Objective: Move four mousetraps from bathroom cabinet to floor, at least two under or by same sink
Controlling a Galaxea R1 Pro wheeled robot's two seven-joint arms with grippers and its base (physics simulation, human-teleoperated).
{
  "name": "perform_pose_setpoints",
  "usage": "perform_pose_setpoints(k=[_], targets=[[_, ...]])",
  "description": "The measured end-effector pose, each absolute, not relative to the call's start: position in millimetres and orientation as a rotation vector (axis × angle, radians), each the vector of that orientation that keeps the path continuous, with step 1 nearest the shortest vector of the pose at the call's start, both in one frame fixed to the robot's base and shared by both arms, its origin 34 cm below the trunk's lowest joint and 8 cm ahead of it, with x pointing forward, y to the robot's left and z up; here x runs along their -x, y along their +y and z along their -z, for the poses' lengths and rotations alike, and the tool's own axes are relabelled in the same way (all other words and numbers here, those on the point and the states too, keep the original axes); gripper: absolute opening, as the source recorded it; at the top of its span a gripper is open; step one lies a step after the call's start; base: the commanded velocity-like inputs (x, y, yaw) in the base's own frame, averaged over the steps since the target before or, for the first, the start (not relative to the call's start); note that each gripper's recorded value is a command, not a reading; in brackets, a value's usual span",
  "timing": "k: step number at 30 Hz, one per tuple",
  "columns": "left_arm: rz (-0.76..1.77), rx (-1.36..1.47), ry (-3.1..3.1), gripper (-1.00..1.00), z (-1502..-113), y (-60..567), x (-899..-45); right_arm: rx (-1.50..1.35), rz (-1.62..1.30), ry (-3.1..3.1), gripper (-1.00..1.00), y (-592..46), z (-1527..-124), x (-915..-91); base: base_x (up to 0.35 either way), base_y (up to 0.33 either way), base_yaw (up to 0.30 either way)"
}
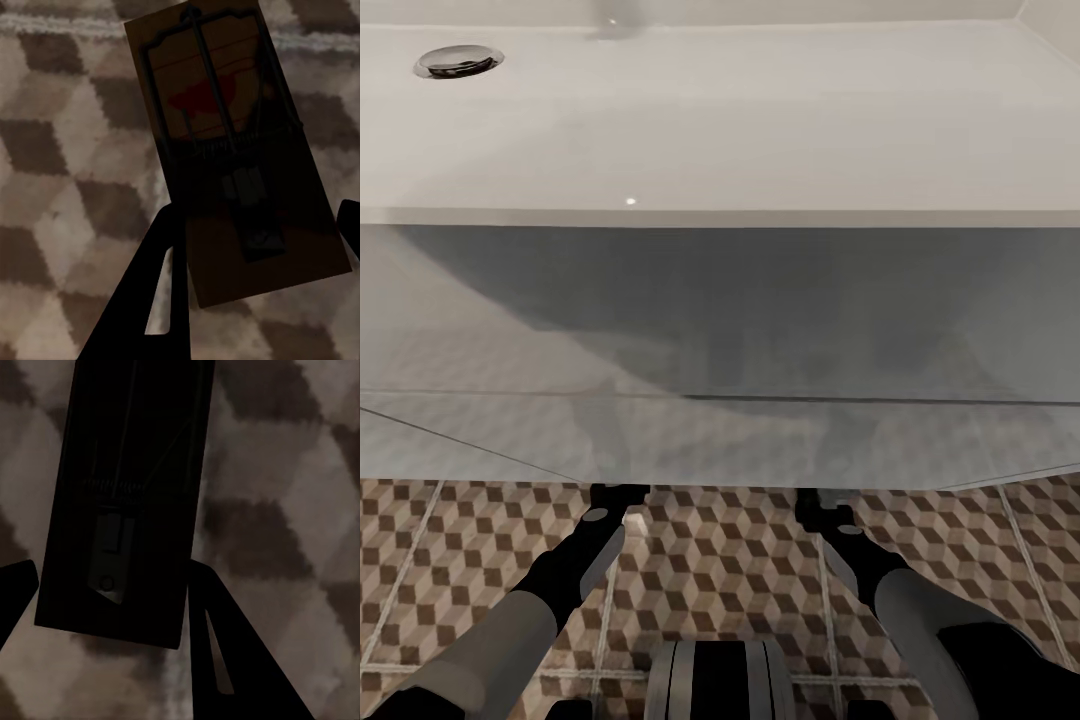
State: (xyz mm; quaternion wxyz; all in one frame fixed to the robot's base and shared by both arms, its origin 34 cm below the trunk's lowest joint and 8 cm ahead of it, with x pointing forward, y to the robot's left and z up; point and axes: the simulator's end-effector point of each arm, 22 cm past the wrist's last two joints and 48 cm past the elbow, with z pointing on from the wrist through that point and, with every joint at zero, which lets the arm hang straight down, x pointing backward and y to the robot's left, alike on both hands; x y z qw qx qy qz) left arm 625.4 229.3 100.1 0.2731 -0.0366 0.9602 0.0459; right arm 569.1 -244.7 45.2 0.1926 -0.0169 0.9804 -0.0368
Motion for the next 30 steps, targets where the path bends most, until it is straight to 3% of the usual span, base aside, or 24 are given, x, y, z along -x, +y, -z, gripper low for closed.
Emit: perform_pose_setpoints(k=[30], targets=[[-0.124,0.098,2.584,-1.0,-100.1,229.2,-625.4,0.038,0.105,2.736,-1.0,-246.4,-46.5,-572.2,0.0,0.0,0.0]])
